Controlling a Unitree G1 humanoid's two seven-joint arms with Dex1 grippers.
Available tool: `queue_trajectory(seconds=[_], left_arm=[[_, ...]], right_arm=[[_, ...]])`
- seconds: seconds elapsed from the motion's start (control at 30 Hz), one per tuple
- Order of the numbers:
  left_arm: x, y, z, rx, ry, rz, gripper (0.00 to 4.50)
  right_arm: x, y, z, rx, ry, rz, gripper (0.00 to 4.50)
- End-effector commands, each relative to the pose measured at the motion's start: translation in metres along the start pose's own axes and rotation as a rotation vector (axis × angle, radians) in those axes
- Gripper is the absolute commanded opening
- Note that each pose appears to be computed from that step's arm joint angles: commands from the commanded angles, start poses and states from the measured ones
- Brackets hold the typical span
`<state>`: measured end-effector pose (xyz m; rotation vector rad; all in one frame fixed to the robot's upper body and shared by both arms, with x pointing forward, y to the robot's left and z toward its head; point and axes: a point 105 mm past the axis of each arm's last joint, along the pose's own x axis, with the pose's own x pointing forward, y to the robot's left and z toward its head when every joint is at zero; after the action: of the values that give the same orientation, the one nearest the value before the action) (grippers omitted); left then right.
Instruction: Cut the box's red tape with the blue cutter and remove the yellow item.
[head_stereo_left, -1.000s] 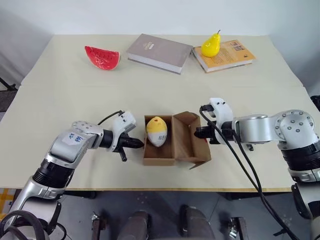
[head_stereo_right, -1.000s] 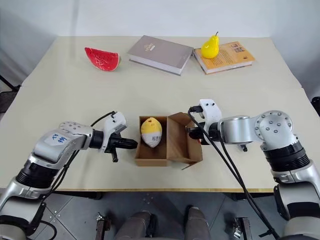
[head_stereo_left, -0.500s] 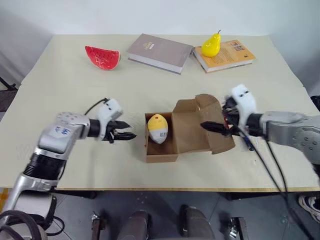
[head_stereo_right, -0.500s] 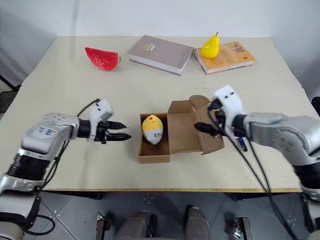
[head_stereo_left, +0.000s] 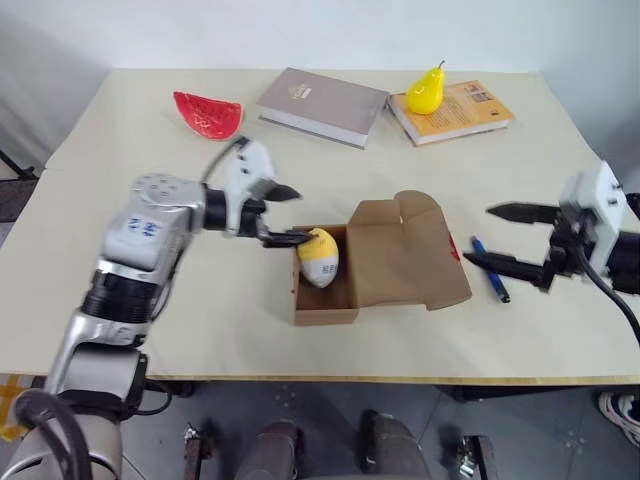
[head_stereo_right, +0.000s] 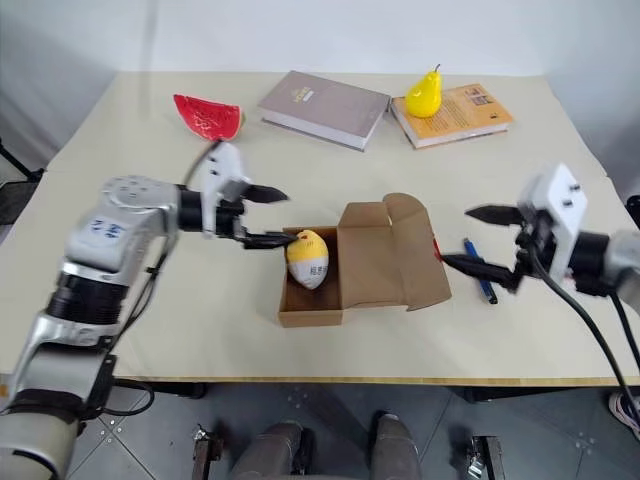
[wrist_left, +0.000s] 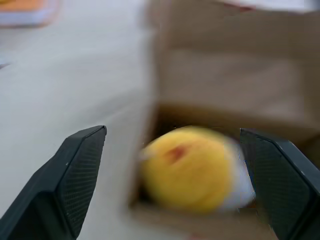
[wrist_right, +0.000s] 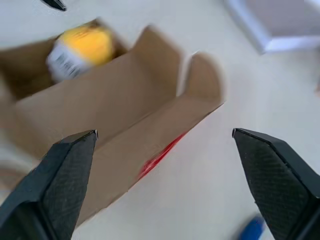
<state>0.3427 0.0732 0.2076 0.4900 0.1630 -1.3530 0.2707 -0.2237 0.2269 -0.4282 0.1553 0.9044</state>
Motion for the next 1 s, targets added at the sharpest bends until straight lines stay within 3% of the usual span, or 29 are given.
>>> queue_trajectory(seconds=[0.03, 0.13, 0.4, 0.67, 0.87, 1.0], left_arm=[[0.01, 0.0, -0.013, 0.064, 0.088, -0.033, 4.47], [0.017, 0.011, -0.032, 0.079, 0.192, 0.005, 4.47], [0.017, 0.015, -0.026, 0.089, 0.158, -0.021, 2.13], [0.01, 0.008, 0.013, 0.034, -0.067, -0.063, 0.18], [-0.021, 0.012, 0.059, -0.056, -0.346, -0.005, 0.15], [-0.049, 0.03, 0.072, -0.095, -0.432, 0.153, 0.15]], right_arm=[[-0.008, 0.002, 0.018, -0.073, -0.03, -0.048, 4.5], [-0.008, 0.008, 0.017, -0.062, -0.032, -0.077, 4.5], [-0.015, 0.012, 0.016, -0.058, -0.024, -0.119, 4.5], [-0.018, 0.007, 0.018, -0.066, -0.031, -0.13, 4.5], [-0.017, 0.004, 0.021, -0.086, -0.042, -0.119, 4.5], [-0.015, 0.0, 0.028, -0.08, -0.096, -0.116, 4.5]])
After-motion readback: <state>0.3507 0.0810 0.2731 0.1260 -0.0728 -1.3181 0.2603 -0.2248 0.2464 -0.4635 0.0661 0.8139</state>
